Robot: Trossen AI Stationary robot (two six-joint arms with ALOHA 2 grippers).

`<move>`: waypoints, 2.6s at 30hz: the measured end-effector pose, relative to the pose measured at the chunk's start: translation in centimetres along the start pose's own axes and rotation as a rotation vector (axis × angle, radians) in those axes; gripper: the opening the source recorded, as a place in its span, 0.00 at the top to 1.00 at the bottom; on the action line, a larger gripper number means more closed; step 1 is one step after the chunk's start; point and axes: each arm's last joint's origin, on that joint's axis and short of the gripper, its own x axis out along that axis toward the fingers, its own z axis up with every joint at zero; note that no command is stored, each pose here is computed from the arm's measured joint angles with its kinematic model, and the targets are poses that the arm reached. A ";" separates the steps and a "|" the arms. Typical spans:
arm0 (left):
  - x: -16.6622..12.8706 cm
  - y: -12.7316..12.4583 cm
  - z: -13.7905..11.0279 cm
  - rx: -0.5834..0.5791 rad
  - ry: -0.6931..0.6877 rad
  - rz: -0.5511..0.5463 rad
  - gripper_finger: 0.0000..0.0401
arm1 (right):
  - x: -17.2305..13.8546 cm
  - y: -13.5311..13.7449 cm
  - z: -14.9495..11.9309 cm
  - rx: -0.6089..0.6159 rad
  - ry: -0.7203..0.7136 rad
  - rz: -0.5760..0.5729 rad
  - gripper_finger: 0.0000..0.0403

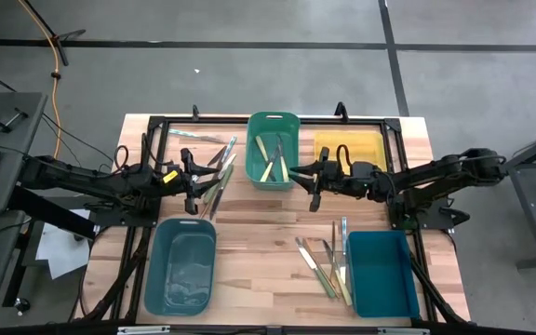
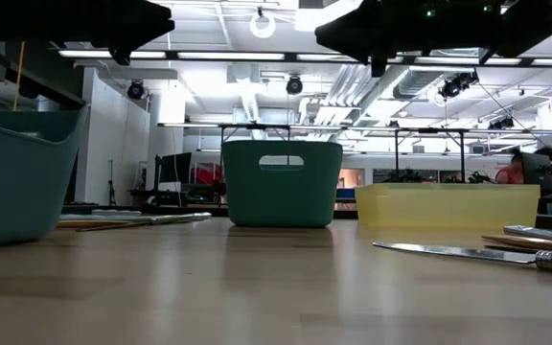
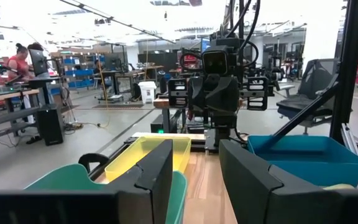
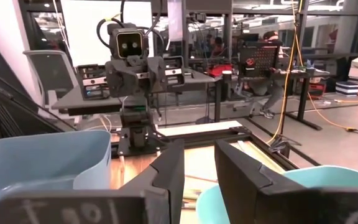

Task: Sort silverware by color (type)
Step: Put the yellow knife into the green bin

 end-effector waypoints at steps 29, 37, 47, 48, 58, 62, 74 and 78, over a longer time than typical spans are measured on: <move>0.0 0.0 0.1 -0.004 -0.014 0.002 0.68 | 1.4 5.0 2.9 -0.031 0.241 0.187 0.79; 0.0 0.0 0.1 -0.005 -0.012 0.001 0.68 | 0.5 10.1 4.0 0.084 1.059 0.061 0.79; 0.0 0.0 0.1 -0.037 -0.010 0.001 0.68 | -0.4 19.0 -1.0 0.146 1.663 0.387 0.85; 0.0 0.0 0.1 -0.043 -0.010 0.001 0.68 | -0.6 19.6 -1.6 0.135 1.706 0.416 0.88; 0.0 0.0 0.1 -0.047 -0.010 0.001 0.68 | -0.8 21.3 -6.0 -0.025 1.930 0.459 0.99; 0.0 0.0 0.1 -0.047 -0.009 0.001 0.68 | -0.6 21.2 -7.3 -0.082 1.945 0.480 0.99; 0.0 0.0 -0.1 -0.043 0.006 0.000 0.68 | -0.6 21.1 -9.3 -0.174 1.991 0.483 1.00; 0.0 0.0 -0.1 -0.043 0.006 0.000 0.68 | -0.9 20.9 -10.1 -0.219 2.055 0.476 1.00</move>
